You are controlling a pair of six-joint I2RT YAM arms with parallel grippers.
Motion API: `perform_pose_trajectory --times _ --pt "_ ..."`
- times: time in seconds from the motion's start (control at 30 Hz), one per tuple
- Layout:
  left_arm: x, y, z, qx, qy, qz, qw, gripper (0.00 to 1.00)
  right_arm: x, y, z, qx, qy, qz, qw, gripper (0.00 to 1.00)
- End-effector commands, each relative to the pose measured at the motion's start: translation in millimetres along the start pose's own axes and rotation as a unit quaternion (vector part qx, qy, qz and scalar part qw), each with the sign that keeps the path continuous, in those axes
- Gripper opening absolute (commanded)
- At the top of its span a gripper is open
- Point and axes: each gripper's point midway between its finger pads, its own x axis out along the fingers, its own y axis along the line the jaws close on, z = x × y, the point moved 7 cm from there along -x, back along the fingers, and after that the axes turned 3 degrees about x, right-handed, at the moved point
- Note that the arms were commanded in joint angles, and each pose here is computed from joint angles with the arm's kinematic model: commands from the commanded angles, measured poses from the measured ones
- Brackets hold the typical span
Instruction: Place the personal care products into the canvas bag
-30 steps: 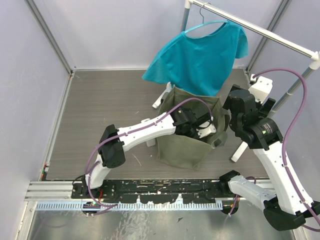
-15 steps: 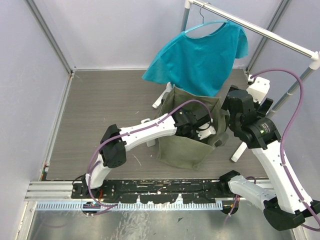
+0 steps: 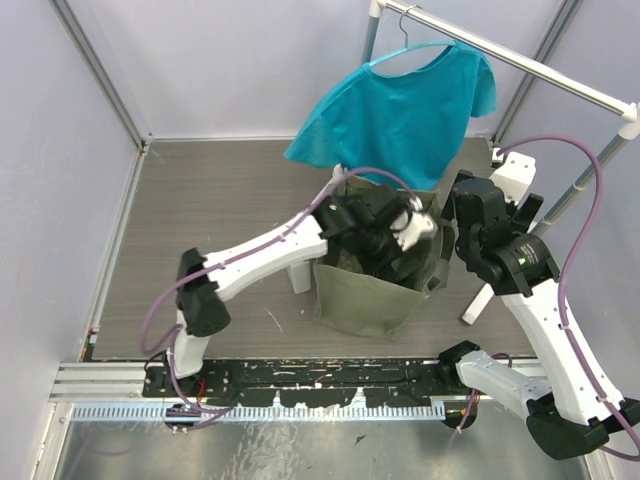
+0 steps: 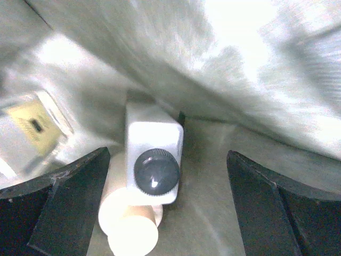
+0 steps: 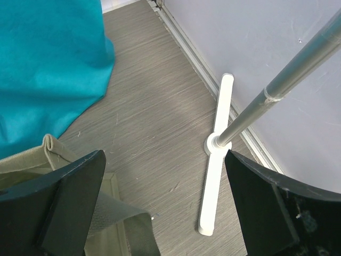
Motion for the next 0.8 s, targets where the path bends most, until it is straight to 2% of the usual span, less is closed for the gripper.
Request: perform_pose_trajectory --times 0.0,0.13,0.23,0.4,0.47,0.57,0.77 --pt "-92.4 -7.1 56.4 -0.029 -0.213 -0.026 0.976 0.98 2.2 5.5 7.1 0.012 -0.013 0.007 1.000 1.00" --pt "-138.2 16.0 60.4 -0.090 -0.285 0.026 0.954 0.98 3.9 7.9 6.6 0.006 -0.012 0.008 1.000 1.00" --pt "-168.5 36.8 51.8 -0.149 -0.316 0.088 0.933 0.98 5.6 10.5 6.0 0.002 -0.010 0.011 1.000 1.00" --pt "-209.8 62.4 21.0 -0.257 -0.346 0.193 0.882 0.98 9.0 16.0 3.4 -0.004 -0.004 0.018 1.000 1.00" --pt "-219.2 76.1 1.2 -0.336 -0.336 0.245 0.845 0.98 10.2 17.9 2.4 -0.008 -0.002 0.020 1.000 1.00" --pt "-227.5 100.5 -38.0 -0.475 -0.283 0.314 0.772 0.98 11.3 20.6 1.4 -0.010 0.001 0.025 1.000 1.00" --pt "-230.9 117.3 -68.1 -0.540 -0.219 0.414 0.699 0.98 13.6 23.2 -0.1 -0.020 0.004 0.027 0.999 1.00"
